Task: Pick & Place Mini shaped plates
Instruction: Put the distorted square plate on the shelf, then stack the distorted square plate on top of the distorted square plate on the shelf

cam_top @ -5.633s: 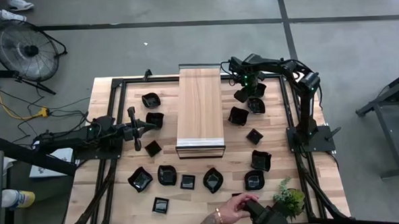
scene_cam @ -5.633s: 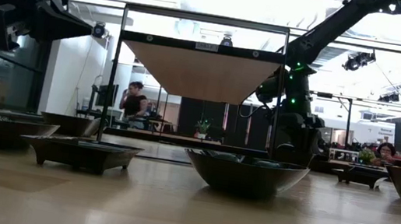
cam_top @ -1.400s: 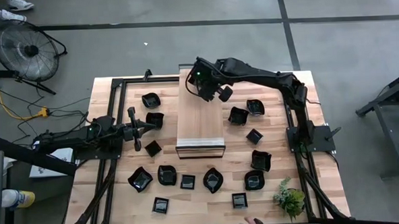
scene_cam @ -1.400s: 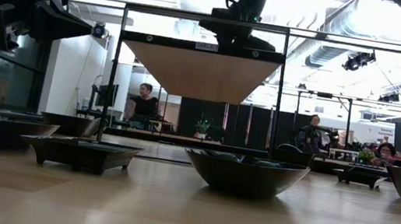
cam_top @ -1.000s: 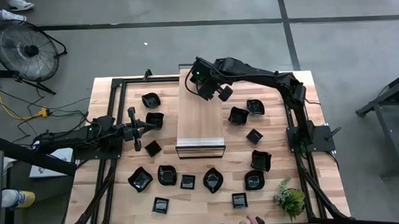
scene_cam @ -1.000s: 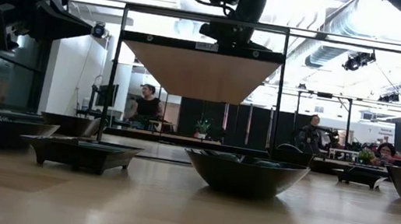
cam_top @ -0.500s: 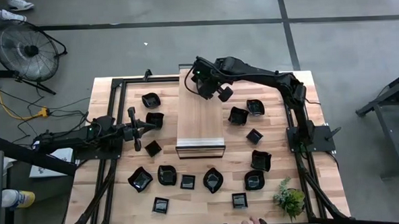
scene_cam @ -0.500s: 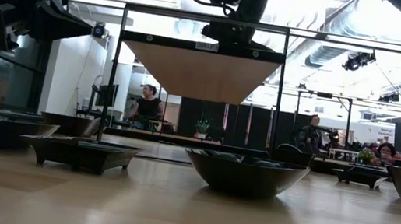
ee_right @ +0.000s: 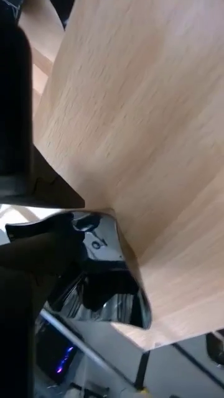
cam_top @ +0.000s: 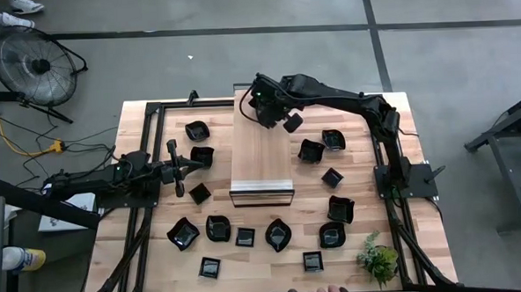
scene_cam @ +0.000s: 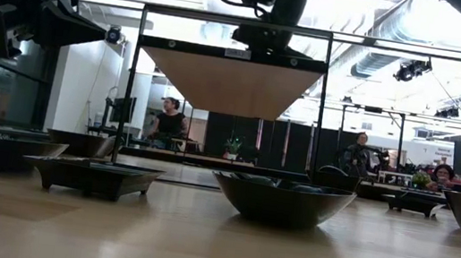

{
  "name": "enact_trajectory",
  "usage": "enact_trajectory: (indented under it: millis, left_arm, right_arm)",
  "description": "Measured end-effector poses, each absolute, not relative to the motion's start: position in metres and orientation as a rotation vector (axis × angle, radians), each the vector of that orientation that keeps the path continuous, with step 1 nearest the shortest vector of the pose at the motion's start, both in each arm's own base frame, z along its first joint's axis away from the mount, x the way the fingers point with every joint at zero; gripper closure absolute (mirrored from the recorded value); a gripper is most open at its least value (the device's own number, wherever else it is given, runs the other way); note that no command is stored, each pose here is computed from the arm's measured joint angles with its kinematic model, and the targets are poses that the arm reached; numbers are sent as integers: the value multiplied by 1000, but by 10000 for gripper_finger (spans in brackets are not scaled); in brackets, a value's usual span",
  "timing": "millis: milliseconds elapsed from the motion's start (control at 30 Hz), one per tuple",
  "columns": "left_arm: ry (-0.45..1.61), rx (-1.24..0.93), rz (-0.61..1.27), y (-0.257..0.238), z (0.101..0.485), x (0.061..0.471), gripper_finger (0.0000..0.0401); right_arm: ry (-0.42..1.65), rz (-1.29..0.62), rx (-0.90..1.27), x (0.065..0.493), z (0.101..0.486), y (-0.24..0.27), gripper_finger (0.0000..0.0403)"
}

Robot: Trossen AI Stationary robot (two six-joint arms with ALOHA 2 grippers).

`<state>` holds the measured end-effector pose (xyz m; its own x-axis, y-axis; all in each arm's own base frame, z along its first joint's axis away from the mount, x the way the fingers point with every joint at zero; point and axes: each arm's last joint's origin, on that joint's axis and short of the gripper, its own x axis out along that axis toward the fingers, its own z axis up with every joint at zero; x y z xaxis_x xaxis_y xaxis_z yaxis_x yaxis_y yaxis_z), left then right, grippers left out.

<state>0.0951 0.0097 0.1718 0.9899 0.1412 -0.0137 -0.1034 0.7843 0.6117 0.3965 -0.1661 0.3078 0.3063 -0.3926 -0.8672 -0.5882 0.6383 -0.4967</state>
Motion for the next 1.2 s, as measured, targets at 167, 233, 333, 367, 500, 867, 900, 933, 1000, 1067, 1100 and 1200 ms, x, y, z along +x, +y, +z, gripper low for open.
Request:
enact_trajectory:
  millis: [167, 233, 333, 367, 500, 867, 900, 933, 1000, 1067, 1100, 1200]
  left_arm:
    - [60, 656, 132, 10, 172, 95, 389]
    - [60, 656, 132, 10, 172, 95, 389]
    - [60, 656, 132, 10, 172, 95, 389]
    - [60, 656, 132, 10, 172, 95, 389]
    - [60, 656, 132, 10, 172, 95, 389]
    - [60, 656, 131, 10, 172, 95, 389]
    - [59, 656, 131, 10, 172, 95, 389]
    - [59, 656, 131, 10, 172, 95, 389]
    - [59, 656, 131, 10, 172, 95, 389]
    - [60, 656, 131, 10, 172, 95, 389]
    - [60, 656, 131, 10, 172, 95, 389]
    - [59, 656, 131, 10, 172, 95, 389]
  right_arm:
    - [1334, 67, -935, 396, 311, -167, 320]
    - [1337, 26, -920, 395, 314, -166, 318]
    - [1326, -26, -884, 393, 320, -163, 318]
    - [1321, -35, -875, 393, 321, -162, 318]
    - [1309, -59, -826, 390, 327, -152, 318]
    - [1346, -222, -189, 357, 342, -128, 318]
    - [1356, -228, -98, 354, 341, -127, 318]
    - [1365, -230, -10, 352, 340, -127, 318]
    - [1382, -235, 144, 347, 339, -127, 318]
    - [1396, -251, 255, 344, 338, -127, 318]
    - [1403, -269, 293, 343, 338, -126, 318]
    - [1428, -347, 394, 337, 339, -127, 318]
